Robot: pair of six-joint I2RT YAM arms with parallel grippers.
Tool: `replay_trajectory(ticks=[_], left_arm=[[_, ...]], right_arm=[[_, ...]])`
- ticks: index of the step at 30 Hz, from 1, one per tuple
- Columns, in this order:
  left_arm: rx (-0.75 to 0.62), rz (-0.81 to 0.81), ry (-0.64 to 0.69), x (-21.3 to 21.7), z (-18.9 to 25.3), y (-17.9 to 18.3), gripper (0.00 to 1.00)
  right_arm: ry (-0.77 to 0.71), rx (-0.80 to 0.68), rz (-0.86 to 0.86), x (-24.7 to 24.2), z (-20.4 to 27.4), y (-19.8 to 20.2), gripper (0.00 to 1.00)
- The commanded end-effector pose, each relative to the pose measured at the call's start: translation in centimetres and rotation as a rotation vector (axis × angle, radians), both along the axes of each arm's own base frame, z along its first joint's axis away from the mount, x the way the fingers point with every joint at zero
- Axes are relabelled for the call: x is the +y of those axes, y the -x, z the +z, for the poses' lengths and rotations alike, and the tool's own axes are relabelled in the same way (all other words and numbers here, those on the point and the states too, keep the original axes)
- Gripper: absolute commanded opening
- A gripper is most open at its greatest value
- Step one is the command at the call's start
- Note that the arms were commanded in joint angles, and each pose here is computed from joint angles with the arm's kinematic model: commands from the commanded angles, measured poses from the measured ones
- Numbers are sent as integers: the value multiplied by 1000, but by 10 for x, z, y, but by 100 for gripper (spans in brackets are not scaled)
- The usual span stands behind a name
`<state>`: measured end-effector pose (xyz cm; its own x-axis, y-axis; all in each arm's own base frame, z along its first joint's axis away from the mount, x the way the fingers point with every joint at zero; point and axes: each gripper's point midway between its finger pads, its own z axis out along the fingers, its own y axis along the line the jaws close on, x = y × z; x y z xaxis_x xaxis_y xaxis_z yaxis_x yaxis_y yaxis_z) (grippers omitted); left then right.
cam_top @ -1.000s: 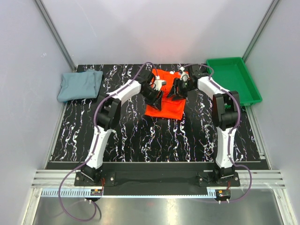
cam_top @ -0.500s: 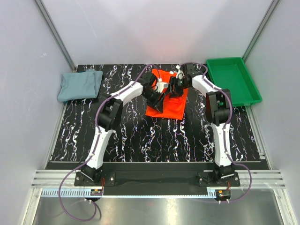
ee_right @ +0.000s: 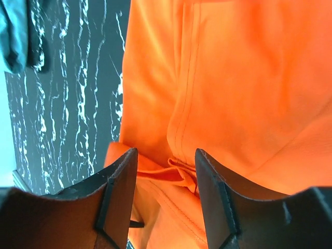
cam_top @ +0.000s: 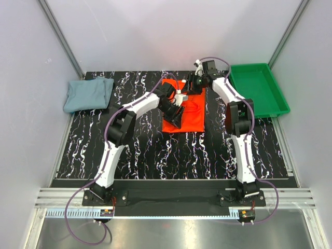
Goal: Fold and stack the t-shirts
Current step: Fold the tshirt
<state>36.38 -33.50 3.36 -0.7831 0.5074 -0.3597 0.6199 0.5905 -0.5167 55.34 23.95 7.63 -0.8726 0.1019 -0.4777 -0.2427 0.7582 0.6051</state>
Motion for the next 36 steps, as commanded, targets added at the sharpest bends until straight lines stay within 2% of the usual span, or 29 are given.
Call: replay_trajectory(ticks=[1, 11, 17, 29, 36], left_arm=[[-36, -26, -3, 0, 18, 7, 48], [-81, -27, 7, -2, 31, 1, 48], [-90, -27, 13, -4, 35, -2, 48], [-103, -20, 36, -7, 45, -4, 49], [-102, -21, 30, -6, 45, -3, 49]], right_arm=[[-16, -122, -22, -7, 54, -13, 56], [-67, 17, 29, -9, 68, 62, 55], [-74, 73, 34, -10, 63, 88, 56], [-34, 234, 60, -8, 11, 130, 56], [2, 244, 58, -8, -10, 128, 56]])
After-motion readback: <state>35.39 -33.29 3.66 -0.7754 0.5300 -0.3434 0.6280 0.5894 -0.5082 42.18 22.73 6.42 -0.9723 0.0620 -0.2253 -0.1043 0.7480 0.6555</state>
